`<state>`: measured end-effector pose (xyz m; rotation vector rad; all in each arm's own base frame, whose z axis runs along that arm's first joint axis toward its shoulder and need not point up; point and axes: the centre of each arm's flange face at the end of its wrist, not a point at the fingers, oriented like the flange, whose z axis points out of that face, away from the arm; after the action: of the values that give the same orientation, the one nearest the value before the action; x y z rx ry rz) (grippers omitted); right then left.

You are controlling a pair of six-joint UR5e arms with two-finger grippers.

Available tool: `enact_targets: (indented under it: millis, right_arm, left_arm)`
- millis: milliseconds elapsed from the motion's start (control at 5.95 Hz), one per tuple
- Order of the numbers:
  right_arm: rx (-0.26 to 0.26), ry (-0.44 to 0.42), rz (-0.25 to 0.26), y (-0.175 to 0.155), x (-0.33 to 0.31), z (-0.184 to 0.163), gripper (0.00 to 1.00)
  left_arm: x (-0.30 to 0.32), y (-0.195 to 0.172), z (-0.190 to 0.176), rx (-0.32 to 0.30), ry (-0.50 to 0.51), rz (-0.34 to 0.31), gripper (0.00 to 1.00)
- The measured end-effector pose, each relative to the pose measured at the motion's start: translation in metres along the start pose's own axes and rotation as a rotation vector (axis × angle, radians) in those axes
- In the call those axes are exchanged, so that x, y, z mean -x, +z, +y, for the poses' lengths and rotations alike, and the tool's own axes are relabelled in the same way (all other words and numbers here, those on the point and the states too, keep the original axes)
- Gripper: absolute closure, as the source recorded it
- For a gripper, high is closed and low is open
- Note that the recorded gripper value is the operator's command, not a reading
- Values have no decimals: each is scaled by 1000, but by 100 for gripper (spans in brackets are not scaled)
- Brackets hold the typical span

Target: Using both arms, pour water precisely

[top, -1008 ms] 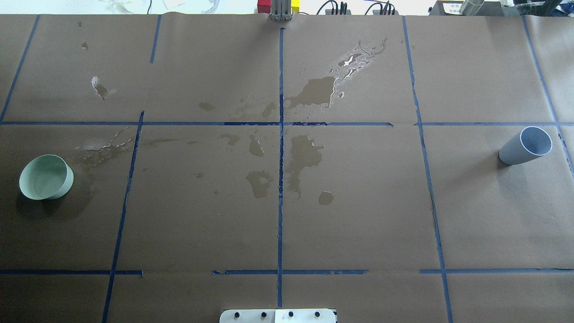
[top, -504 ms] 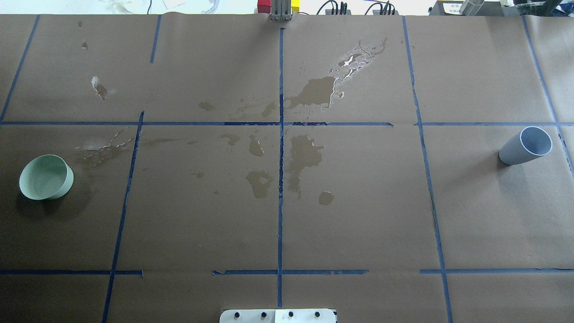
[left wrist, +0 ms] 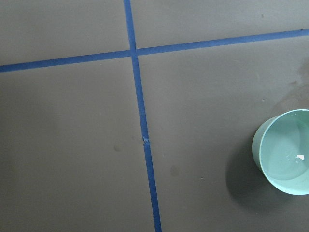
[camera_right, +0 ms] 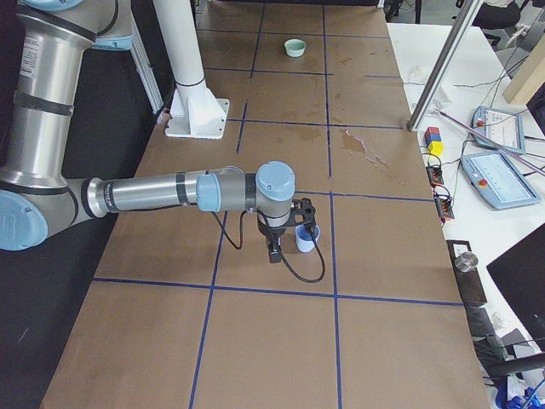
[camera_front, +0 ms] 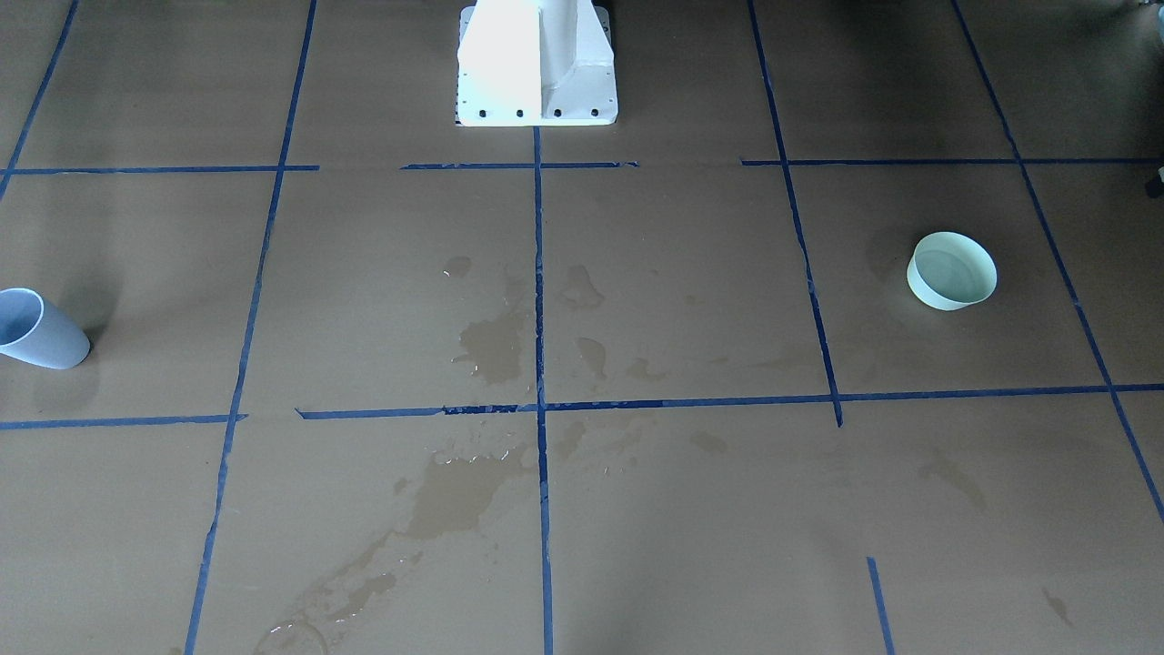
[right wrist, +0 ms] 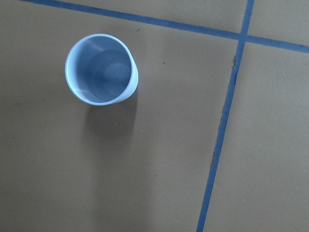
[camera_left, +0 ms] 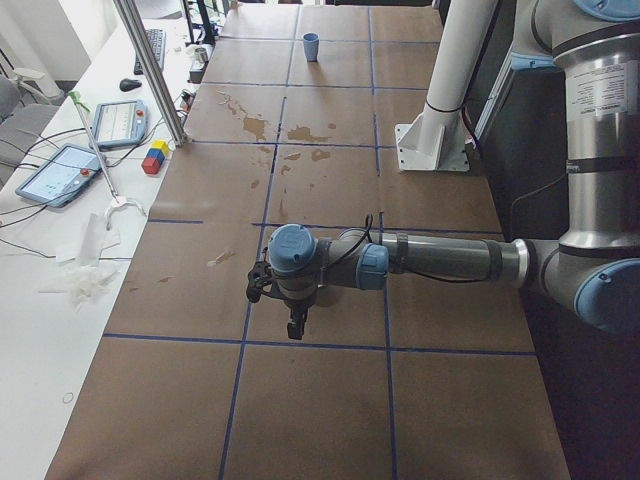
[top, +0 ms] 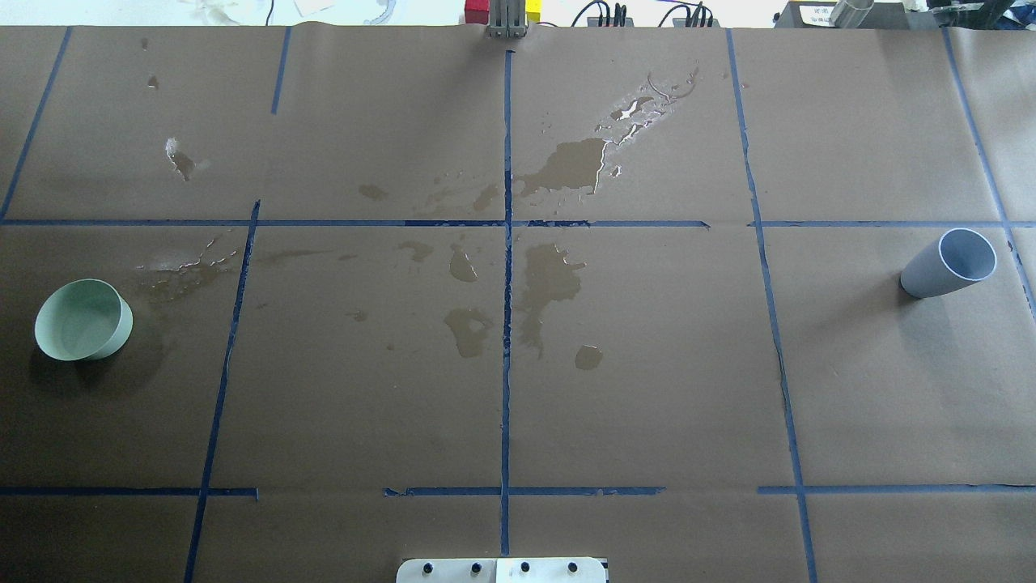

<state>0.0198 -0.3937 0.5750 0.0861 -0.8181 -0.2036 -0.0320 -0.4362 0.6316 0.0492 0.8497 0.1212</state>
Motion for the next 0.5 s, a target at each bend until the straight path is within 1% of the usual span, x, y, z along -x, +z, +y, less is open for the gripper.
enact_targets:
  millis: [168, 336, 504]
  right_arm:
    - [-28, -32, 3, -2, 2, -1, 0]
    - [-36, -40, 3, 0, 1, 0, 0]
    - [-36, -39, -1, 2, -1, 2, 0]
  left_arm:
    - [2, 2, -1, 2, -13, 1, 0]
    - [-2, 6, -3, 10, -40, 2, 0]
    - [-21, 21, -10, 30, -62, 6, 0]
